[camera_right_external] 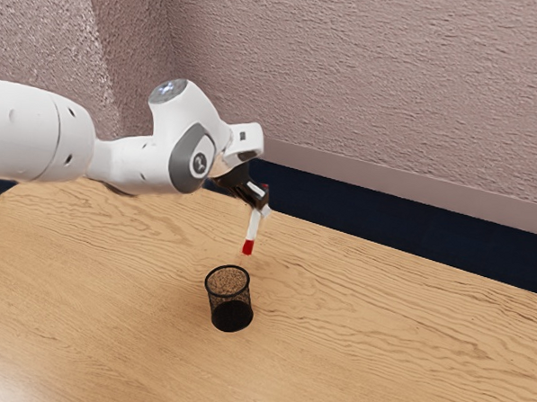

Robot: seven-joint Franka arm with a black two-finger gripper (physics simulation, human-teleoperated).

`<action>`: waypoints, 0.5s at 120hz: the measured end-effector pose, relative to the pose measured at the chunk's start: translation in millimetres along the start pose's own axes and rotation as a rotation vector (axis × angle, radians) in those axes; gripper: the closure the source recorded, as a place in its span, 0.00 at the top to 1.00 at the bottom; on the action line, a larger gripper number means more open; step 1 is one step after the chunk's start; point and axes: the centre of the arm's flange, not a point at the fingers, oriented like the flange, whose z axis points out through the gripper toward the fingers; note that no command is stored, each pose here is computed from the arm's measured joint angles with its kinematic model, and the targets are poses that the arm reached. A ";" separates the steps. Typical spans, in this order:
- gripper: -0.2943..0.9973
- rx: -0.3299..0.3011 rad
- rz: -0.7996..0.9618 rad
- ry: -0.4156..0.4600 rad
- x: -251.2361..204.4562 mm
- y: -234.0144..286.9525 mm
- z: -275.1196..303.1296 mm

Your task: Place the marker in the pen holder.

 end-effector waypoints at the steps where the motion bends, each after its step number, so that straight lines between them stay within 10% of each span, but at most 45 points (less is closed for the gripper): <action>1: 0.16 -0.001 0.001 0.005 1.0 0.9 -2.4; 60: 0.18 -0.073 -0.006 -0.014 -68.5 34.1 -40.8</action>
